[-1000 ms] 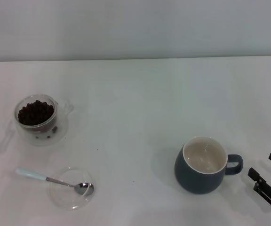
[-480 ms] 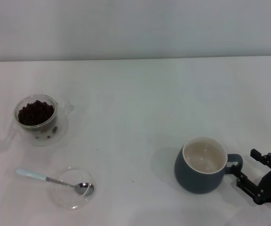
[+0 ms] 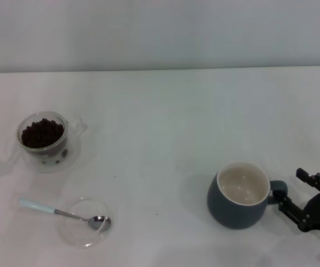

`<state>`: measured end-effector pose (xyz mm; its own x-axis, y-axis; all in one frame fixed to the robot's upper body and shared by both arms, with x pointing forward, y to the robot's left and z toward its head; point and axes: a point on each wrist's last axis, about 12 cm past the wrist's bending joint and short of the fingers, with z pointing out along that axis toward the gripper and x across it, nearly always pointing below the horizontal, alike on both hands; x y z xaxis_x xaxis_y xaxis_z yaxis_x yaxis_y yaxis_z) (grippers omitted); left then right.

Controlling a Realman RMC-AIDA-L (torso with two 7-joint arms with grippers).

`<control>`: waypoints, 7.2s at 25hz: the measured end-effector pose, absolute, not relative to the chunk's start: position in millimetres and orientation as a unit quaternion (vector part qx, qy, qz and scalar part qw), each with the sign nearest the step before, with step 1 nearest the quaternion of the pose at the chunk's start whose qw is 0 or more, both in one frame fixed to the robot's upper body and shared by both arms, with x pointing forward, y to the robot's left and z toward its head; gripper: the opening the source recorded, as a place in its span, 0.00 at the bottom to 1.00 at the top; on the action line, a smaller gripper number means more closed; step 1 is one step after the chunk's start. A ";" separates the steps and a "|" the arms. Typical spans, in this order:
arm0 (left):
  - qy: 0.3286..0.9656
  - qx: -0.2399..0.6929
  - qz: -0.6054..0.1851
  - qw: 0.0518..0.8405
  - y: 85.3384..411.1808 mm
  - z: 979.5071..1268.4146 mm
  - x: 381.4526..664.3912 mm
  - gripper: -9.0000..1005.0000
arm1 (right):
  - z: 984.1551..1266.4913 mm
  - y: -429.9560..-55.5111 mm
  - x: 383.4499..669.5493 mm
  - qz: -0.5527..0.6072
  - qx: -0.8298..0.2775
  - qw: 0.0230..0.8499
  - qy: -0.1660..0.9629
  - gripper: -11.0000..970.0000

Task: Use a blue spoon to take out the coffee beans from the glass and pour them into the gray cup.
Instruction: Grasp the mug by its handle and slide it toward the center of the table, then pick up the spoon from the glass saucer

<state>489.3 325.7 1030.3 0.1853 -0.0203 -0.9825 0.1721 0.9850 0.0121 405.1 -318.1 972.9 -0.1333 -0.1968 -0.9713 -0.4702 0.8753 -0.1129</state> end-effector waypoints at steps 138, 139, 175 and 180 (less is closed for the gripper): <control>0.629 0.041 -0.055 0.775 331.6 1029.8 480.2 0.83 | 985.9 -237.7 468.8 0.167 -0.364 0.599 0.693 0.66; 0.629 0.041 -0.055 0.775 331.4 1029.8 480.2 0.83 | 985.7 -239.6 466.9 0.168 -0.362 0.601 0.693 0.66; 0.627 -0.143 -0.320 0.696 294.8 1007.1 421.5 0.83 | 1055.8 -344.3 471.0 0.057 -0.210 0.804 0.554 0.66; 0.628 -0.191 -0.380 0.652 291.4 1001.0 408.0 0.83 | 1071.9 -348.1 491.5 0.040 -0.215 0.822 0.527 0.66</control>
<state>408.0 291.4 1001.0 -0.0774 -0.7348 -0.6739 0.2559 0.6386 -0.7257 491.5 -348.1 1071.9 0.4424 -0.1603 -0.8824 -0.2919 0.9046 -0.3107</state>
